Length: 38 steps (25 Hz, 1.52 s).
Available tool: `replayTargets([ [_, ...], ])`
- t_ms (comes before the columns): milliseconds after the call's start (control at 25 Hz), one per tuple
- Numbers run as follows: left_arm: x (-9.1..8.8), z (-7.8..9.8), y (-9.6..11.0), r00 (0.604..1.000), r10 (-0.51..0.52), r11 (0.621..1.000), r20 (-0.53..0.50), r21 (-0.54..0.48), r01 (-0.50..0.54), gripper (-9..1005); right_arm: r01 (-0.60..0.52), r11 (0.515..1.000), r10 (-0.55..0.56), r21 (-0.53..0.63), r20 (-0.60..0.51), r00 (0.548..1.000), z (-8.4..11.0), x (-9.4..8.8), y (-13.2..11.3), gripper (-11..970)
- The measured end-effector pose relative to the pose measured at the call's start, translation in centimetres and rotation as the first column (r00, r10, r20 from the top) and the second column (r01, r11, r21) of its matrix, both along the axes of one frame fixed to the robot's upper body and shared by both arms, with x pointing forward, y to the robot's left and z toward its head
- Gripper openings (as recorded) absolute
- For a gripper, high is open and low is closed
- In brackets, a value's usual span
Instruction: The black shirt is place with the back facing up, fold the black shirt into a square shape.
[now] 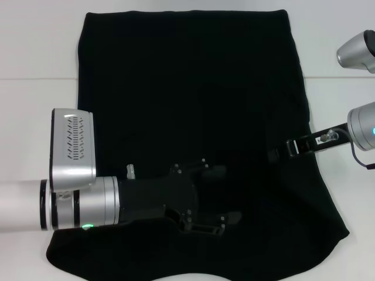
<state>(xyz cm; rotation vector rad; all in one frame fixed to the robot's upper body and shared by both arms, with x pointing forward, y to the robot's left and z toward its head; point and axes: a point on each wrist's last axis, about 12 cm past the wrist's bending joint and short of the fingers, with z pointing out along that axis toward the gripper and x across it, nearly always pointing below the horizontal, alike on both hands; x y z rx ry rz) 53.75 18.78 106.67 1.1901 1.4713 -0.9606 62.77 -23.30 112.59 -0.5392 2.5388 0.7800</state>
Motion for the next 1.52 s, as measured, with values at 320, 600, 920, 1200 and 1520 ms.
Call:
replayTargets([
  [320,0.0,0.0,0.0,1.0,0.0,1.0,0.003,0.0,0.0,904,-0.044,0.999,0.044,-0.014,-0.006,0.999,0.1,0.0,1.1,9],
  [600,0.1,0.1,0.2,1.0,0.015,1.0,0.006,-0.004,-0.015,903,-0.052,0.998,0.052,0.033,0.008,0.999,0.6,-0.2,0.8,101],
  [920,0.0,0.2,1.7,0.995,0.094,0.993,-0.03,-0.062,-0.095,902,-0.058,0.982,0.042,0.178,0.094,0.995,0.7,-1.1,-0.7,297],
  [1200,-1.0,0.8,5.9,0.954,0.199,0.963,-0.225,-0.135,-0.233,901,-0.151,0.942,0.069,0.301,0.266,0.962,-1.2,-3.3,-0.6,473],
  [1520,-2.8,1.3,12.0,0.808,0.329,0.926,-0.488,-0.002,-0.377,900,-0.27,0.911,0.154,0.312,0.349,0.924,-3.2,-4.6,1.0,738],
])
